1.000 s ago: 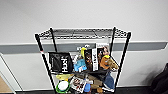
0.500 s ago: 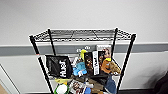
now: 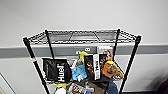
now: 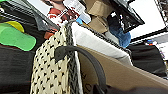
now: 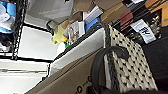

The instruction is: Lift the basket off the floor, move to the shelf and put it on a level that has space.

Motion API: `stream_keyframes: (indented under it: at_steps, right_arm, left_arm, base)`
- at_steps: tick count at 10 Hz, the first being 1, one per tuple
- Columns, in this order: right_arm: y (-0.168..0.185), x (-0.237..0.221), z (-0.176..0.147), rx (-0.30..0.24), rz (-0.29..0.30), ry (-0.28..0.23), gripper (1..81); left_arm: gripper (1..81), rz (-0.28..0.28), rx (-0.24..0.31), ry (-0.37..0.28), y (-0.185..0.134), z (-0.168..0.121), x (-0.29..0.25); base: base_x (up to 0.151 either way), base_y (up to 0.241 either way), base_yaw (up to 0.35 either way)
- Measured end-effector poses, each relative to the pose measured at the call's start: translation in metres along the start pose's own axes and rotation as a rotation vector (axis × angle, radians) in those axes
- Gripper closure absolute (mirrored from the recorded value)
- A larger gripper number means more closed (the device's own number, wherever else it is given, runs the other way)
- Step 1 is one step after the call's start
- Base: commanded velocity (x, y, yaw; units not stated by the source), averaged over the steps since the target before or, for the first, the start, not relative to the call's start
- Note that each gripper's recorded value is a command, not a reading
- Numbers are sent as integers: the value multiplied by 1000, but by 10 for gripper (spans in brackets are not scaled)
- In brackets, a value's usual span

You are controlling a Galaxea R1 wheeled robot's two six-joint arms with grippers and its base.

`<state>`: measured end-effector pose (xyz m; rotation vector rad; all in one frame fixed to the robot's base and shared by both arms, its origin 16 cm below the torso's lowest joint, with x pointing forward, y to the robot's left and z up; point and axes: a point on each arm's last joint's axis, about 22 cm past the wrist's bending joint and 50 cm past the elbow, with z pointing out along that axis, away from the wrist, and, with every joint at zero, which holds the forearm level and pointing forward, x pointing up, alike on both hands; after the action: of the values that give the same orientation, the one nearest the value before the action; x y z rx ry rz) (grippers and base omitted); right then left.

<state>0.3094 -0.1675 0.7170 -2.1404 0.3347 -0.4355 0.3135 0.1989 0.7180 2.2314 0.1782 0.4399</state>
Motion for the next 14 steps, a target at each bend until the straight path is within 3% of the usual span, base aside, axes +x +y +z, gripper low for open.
stream_keyframes:
  at_steps: [7, 14]
  right_arm:
    - [1, 0, -1, -2, -1, 0, 811]
    - [2, -4, -8, -3, 3, -5, 811]
  left_arm:
    - [811, 1, -1, -1, 0, 0, -1]
    - [811, 0, -14, -10, 7, -1, -4]
  base:
    - [86, 0, 0]
    - [0, 0, 0]
